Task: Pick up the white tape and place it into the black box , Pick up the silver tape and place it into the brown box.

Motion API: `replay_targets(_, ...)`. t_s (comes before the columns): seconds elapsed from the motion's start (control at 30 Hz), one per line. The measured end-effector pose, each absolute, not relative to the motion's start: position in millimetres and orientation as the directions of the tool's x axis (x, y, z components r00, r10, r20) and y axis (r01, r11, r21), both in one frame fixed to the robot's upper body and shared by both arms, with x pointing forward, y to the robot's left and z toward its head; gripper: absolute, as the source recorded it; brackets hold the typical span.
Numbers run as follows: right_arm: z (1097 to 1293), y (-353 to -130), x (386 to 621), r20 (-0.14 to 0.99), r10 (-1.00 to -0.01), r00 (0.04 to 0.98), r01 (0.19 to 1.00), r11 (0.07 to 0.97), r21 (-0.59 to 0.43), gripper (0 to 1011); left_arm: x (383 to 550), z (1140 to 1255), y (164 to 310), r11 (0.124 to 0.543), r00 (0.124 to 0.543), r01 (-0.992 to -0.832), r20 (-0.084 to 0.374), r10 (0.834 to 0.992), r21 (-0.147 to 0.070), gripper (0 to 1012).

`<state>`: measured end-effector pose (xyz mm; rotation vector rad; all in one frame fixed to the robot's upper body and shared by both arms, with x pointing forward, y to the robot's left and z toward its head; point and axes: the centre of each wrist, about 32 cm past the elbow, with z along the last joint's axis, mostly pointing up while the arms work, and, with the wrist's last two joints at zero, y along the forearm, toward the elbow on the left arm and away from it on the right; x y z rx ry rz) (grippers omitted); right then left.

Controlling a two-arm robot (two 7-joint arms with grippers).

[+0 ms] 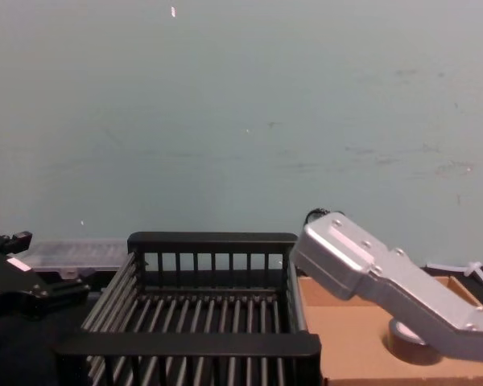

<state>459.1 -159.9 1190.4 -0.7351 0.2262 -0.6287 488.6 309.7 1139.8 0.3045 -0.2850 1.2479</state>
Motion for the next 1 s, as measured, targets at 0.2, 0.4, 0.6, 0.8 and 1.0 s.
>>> replay_targets(0.2, 1190.5, -160.0, 459.2, 0.022, -0.607, 0.794, 0.454, 0.569, -0.685, 1002, 488.6, 1139.8, 309.7, 0.287, 0.292, -0.955, 0.374, 0.880, 0.070, 1001)
replay_targets(0.4, 1190.5, -160.2, 459.3, 0.022, -0.607, 0.794, 0.454, 0.569, -0.685, 1002, 488.6, 1139.7, 309.7, 0.287, 0.292, -0.955, 0.374, 0.880, 0.070, 1001)
replay_targets(0.6, 1190.6, -160.2, 459.2, 0.022, -0.607, 0.794, 0.455, 0.570, -0.684, 913, 488.6, 1139.8, 309.7, 0.287, 0.292, -0.955, 0.374, 0.880, 0.070, 1001)
replay_targets(0.8, 1190.7, -160.2, 459.2, 0.021, -0.607, 0.794, 0.455, 0.571, -0.683, 746, 488.6, 1139.8, 309.7, 0.287, 0.292, -0.955, 0.374, 0.880, 0.070, 1001)
replay_targets(1.0, 1190.8, -160.1, 459.2, 0.021, -0.607, 0.795, 0.455, 0.572, -0.683, 569, 488.6, 1139.8, 309.7, 0.287, 0.292, -0.955, 0.374, 0.880, 0.070, 1001)
